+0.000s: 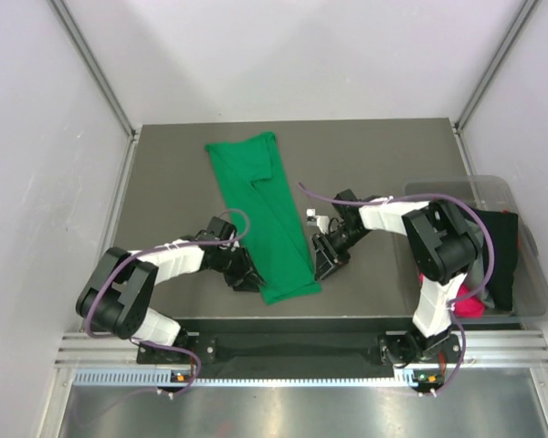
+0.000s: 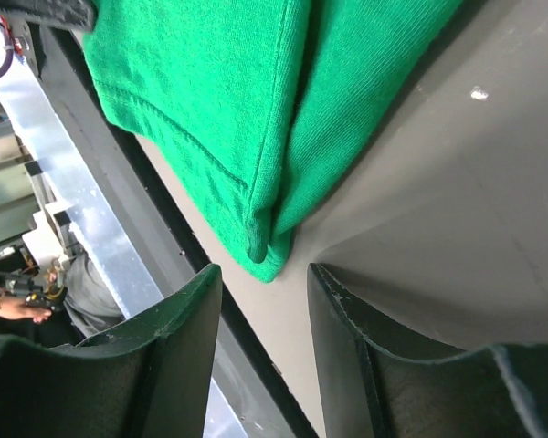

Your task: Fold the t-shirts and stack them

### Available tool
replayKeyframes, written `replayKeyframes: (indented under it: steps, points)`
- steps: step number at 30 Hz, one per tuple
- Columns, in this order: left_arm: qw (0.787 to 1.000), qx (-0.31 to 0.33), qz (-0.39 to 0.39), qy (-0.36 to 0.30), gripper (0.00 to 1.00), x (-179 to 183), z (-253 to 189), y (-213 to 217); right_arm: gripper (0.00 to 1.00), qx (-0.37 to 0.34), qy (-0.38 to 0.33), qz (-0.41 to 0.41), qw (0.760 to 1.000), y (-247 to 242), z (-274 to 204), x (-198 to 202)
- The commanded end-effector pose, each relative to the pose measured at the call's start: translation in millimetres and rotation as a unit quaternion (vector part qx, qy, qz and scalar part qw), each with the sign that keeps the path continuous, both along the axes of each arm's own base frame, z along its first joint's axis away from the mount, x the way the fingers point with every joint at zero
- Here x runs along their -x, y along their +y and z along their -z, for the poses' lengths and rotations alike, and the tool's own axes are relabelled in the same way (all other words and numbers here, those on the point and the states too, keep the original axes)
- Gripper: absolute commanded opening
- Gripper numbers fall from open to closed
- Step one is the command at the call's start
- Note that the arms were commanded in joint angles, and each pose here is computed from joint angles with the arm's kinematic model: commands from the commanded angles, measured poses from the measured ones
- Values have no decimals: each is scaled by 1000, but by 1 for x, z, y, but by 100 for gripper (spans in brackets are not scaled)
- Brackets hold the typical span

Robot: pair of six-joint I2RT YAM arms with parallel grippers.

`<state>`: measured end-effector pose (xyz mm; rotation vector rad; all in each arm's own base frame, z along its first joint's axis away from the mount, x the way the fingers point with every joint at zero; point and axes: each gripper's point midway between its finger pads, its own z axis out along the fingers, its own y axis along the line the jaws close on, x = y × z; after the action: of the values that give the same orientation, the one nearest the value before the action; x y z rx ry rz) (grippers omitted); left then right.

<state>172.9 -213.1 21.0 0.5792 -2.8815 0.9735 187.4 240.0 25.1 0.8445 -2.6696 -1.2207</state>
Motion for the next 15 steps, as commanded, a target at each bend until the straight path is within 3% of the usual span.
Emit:
replayKeyframes:
  steps: [1, 5, 9, 12, 13, 15]
  points:
    - [1000, -14, 4, -15, 38, -6, 6, -3, 44, 18, -27, -4, 999, -3, 14, -14]
    - [1000, -12, 9, -16, 36, -5, 6, -6, 44, 17, -24, -1, 1000, -1, 15, -15]
    - [1000, -9, 11, -22, 13, -5, 4, -7, 44, 17, -17, -1, 1000, 0, 18, -15]
    - [1000, -7, 12, -28, 7, -6, 1, -7, 44, 16, -11, -1, 1000, 2, 21, -15]
    - [999, -6, 13, -31, 0, -7, 0, -7, 44, 19, -7, -1, 1000, 2, 24, -15]
    - [999, -4, 14, -34, 0, -8, -1, -7, 44, 18, -2, -2, 1000, 4, 25, -15]
